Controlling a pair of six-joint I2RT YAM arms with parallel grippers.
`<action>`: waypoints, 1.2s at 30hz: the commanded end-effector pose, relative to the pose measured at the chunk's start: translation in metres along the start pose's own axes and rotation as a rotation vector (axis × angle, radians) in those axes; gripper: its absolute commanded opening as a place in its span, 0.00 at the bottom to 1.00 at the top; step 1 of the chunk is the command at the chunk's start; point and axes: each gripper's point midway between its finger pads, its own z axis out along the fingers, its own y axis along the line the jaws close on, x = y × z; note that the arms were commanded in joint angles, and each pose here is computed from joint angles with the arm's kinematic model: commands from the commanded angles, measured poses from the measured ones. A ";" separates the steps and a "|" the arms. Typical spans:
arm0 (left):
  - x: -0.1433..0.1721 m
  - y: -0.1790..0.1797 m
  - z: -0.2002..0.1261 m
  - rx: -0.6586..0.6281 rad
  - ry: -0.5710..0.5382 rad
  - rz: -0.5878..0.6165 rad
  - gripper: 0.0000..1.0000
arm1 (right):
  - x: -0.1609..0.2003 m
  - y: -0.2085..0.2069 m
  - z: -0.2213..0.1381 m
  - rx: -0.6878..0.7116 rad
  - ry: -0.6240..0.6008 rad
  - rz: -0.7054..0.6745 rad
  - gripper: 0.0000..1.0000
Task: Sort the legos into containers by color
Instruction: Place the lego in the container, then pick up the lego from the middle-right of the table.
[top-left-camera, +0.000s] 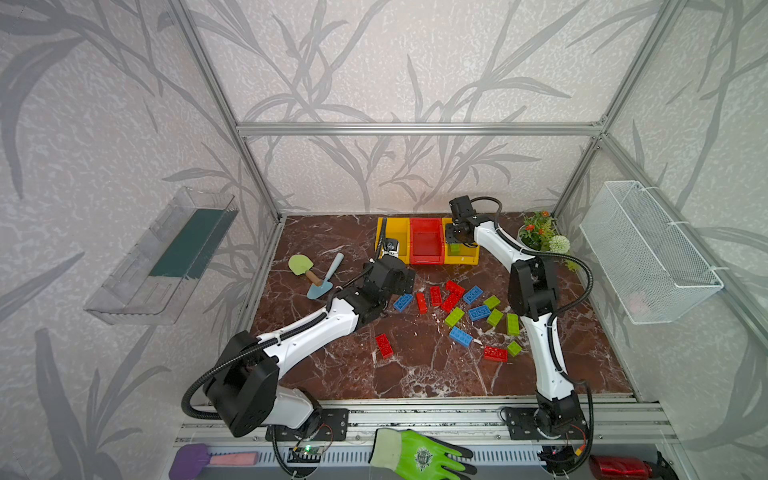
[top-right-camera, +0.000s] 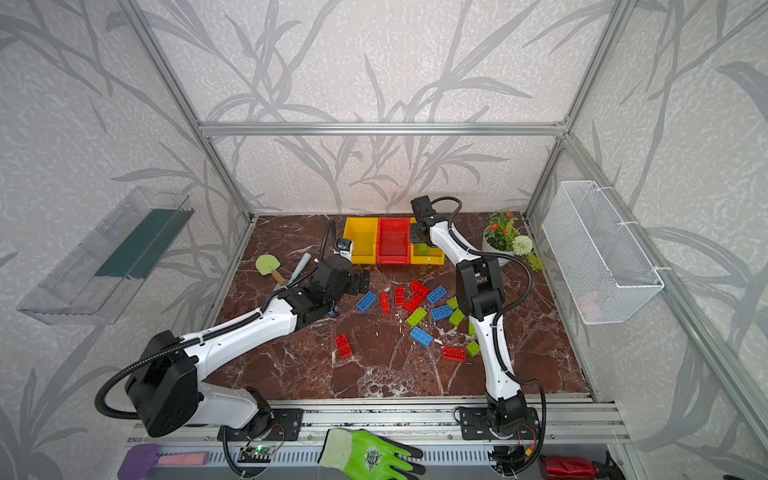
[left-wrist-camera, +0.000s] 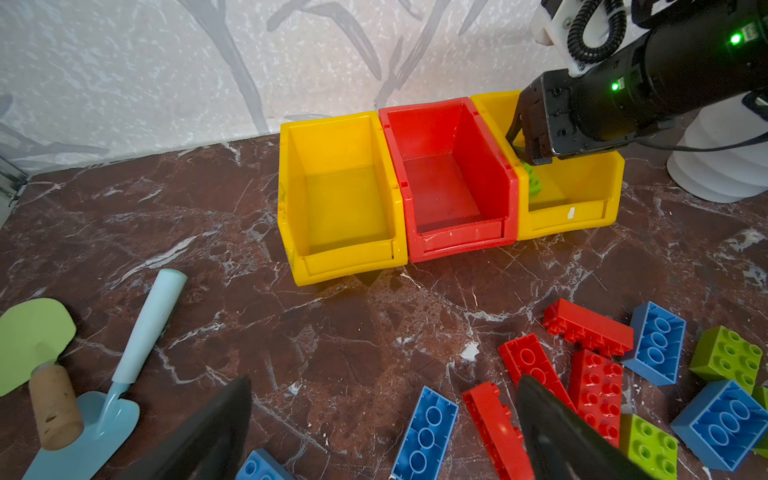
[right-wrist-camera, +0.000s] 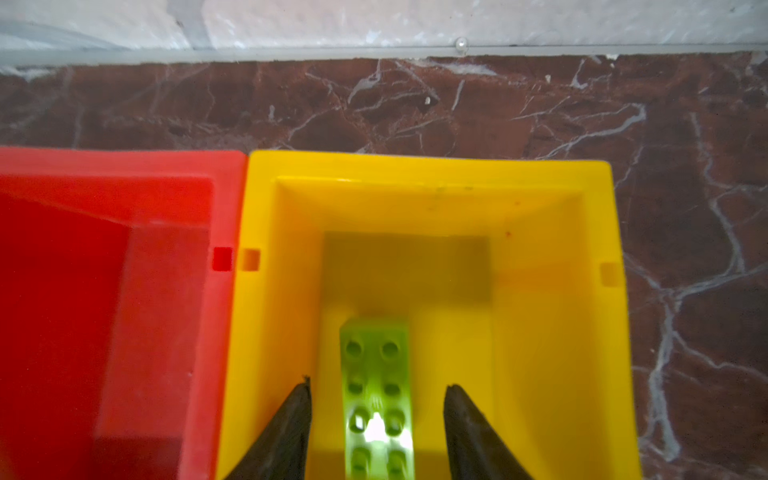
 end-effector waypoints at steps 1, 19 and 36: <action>-0.012 0.001 -0.005 -0.015 -0.020 0.000 0.99 | -0.008 0.000 -0.015 -0.013 -0.002 -0.002 0.65; 0.015 -0.045 -0.041 0.157 -0.029 -0.001 0.99 | 0.106 -0.083 -0.122 0.154 0.048 0.137 0.70; 0.048 -0.088 -0.053 0.233 0.006 0.081 0.99 | 0.212 -0.098 -0.104 0.058 0.279 0.450 0.73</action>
